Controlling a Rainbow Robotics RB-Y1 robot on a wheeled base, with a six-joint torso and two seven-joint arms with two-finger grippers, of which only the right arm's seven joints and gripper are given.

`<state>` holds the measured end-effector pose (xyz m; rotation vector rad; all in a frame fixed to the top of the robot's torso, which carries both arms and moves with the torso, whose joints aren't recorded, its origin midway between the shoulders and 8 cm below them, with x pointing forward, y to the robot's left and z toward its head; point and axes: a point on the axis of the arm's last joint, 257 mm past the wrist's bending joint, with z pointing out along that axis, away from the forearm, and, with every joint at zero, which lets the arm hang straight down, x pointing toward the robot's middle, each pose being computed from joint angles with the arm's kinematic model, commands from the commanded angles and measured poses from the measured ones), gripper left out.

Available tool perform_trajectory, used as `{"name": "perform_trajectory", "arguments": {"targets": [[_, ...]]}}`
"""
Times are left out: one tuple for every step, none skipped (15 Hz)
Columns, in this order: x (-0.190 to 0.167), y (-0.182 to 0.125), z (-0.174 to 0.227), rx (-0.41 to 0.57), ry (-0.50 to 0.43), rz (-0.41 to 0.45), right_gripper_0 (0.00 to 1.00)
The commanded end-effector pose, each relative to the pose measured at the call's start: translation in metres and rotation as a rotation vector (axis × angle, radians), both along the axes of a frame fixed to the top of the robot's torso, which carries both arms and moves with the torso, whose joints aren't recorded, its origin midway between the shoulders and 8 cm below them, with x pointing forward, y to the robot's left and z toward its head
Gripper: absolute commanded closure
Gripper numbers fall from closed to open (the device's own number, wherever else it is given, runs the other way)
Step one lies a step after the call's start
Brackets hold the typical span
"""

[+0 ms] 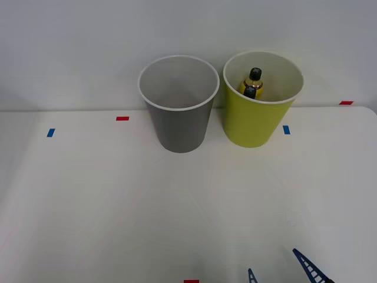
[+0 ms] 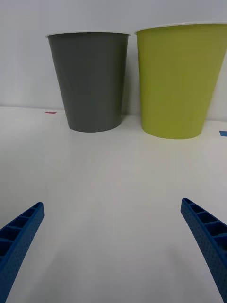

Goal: Put cans in the gray bin, plastic bottles in the light green bin

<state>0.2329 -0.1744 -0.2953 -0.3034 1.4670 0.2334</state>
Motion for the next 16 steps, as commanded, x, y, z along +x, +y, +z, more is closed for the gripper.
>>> {"name": "perform_trajectory", "arguments": {"targets": [[0.0000,0.0000,0.0000,0.000,0.000,0.000,0.00],[0.0000,0.0000,0.0000,0.000,0.000,0.000,0.00],[0.0000,0.0000,0.0000,0.000,0.000,0.000,0.00],[0.0000,0.0000,0.0000,0.000,0.000,0.000,0.00],[0.0000,0.0000,0.0000,0.000,0.000,0.000,0.00],[0.0000,0.0000,0.0000,0.000,0.000,0.000,0.00],[0.0000,0.0000,0.0000,0.000,0.000,0.000,0.00],[0.0000,0.0000,0.0000,0.000,0.000,0.000,0.00],[0.0000,0.0000,0.0000,0.000,0.000,0.000,0.00],[0.0000,0.0000,0.0000,0.000,0.000,0.000,0.00],[0.0000,0.0000,0.0000,0.000,0.000,0.000,0.00],[0.0000,0.0000,0.0000,0.000,0.000,0.000,0.00],[0.0000,0.0000,0.0000,0.000,0.000,0.000,0.00],[0.0000,0.0000,0.0000,0.000,0.000,0.000,0.00],[0.0000,0.0000,0.0000,0.000,0.000,0.000,0.00],[0.0000,0.0000,0.0000,0.000,0.000,0.000,0.00]]}}
